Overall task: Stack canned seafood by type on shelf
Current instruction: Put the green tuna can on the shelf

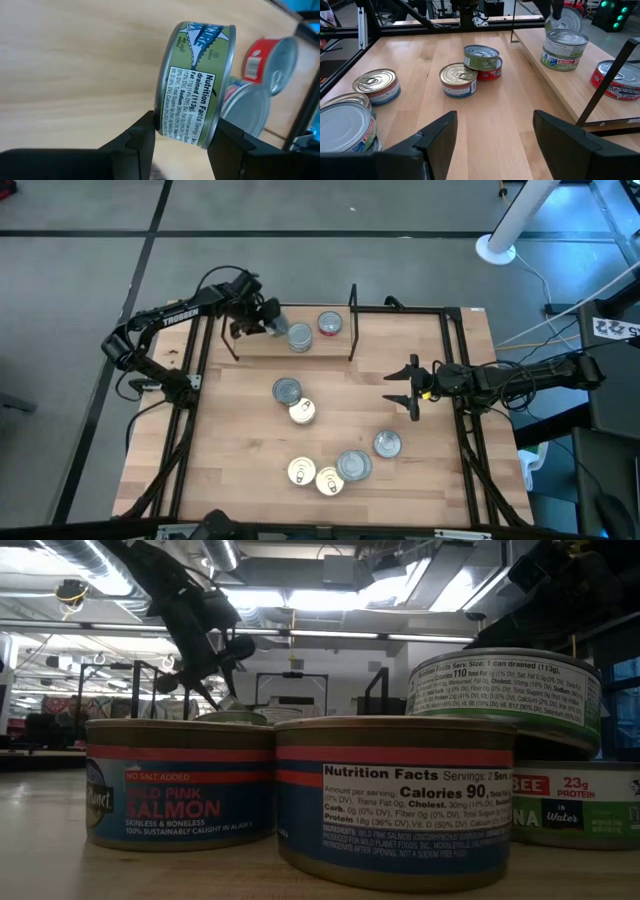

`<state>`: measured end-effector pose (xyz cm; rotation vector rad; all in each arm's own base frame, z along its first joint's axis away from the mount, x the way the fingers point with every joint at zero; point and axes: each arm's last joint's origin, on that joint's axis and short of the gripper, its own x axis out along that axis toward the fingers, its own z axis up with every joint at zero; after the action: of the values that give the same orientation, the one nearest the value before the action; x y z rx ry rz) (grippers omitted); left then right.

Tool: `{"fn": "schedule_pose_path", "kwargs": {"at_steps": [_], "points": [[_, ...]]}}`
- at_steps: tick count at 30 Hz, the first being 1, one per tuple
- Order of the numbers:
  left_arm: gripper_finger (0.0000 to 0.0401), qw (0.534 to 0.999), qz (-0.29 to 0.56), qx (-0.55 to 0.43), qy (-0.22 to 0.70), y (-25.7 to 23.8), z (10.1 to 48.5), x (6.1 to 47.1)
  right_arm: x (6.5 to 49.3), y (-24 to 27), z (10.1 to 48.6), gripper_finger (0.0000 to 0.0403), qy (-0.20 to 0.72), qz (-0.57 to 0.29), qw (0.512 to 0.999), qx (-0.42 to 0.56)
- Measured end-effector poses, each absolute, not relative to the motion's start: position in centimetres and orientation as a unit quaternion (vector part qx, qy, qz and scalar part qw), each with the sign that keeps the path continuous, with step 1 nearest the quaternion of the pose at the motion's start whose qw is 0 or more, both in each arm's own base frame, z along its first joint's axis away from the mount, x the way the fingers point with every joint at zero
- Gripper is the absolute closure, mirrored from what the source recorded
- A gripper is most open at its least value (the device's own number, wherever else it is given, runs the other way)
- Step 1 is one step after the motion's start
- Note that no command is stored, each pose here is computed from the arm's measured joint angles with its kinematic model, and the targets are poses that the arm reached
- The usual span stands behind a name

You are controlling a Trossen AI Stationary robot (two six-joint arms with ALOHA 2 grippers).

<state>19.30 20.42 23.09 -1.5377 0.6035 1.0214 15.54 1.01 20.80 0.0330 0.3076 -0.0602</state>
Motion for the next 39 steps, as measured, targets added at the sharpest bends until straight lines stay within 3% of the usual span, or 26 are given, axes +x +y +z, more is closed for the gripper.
{"fn": "schedule_pose_path", "kwargs": {"at_steps": [8, 21, 34, 39], "points": [[0.0261, 0.534, 0.435, -0.659, 0.303, 19.6, 22.7, 18.7, 15.5, 1.0, 20.8, 0.0143, 0.153, -0.03, 0.988, 0.016], [0.0261, 0.55, 0.413, -0.651, 0.321, 19.0, 22.7, 19.3, 15.5, 1.0, 20.8, 0.0143, 0.153, -0.03, 0.988, 0.016], [0.026, 0.549, 0.452, -0.631, 0.309, 19.1, 22.6, 19.3, 15.5, 1.0, 20.8, 0.0143, 0.154, -0.028, 0.988, 0.005], [0.026, 0.571, 0.443, -0.627, 0.291, 19.1, 22.9, 20.1, 15.5, 1.0, 20.8, 0.0143, 0.153, -0.028, 0.988, 0.005]]}}
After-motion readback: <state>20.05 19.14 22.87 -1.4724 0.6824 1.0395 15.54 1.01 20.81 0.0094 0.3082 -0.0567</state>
